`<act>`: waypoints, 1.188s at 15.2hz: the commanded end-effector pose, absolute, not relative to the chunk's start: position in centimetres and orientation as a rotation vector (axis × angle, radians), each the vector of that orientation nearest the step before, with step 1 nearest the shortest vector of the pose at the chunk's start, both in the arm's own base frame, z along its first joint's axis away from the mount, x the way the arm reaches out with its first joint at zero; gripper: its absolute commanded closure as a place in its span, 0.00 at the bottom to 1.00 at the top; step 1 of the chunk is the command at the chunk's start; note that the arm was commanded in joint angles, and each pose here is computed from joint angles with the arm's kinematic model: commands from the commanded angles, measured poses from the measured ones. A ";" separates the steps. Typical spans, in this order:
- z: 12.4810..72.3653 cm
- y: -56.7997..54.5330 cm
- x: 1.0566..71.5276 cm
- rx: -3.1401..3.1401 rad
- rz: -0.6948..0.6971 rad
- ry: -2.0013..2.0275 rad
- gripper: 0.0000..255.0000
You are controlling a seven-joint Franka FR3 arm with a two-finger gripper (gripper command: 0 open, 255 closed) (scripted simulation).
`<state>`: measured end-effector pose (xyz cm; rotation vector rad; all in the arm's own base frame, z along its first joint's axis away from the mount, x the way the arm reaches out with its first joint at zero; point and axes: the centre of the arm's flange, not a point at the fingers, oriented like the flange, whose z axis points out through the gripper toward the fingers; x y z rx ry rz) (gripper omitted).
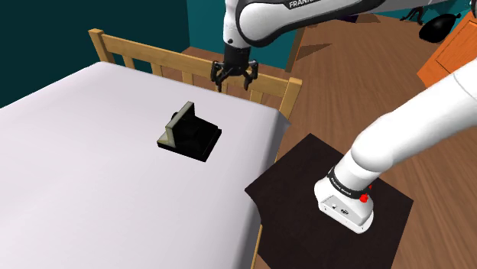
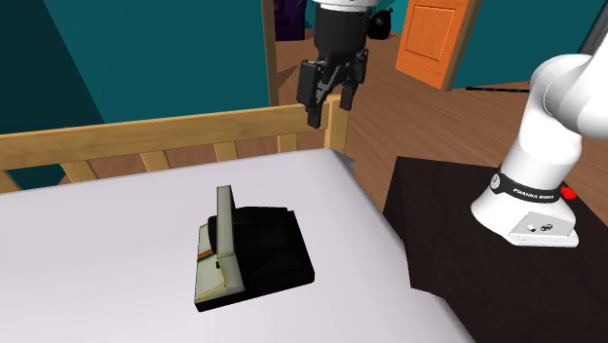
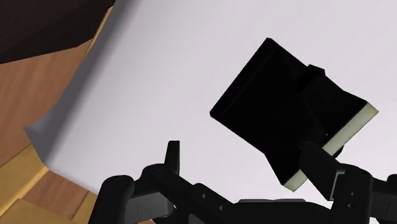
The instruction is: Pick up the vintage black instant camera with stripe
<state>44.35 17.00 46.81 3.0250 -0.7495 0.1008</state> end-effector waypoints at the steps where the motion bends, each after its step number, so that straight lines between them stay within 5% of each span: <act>1: 45.1 18.2 46.4 3.004 0.091 -0.854 0.00; 18: 32.7 23.2 64.6 2.702 0.010 -1.626 0.00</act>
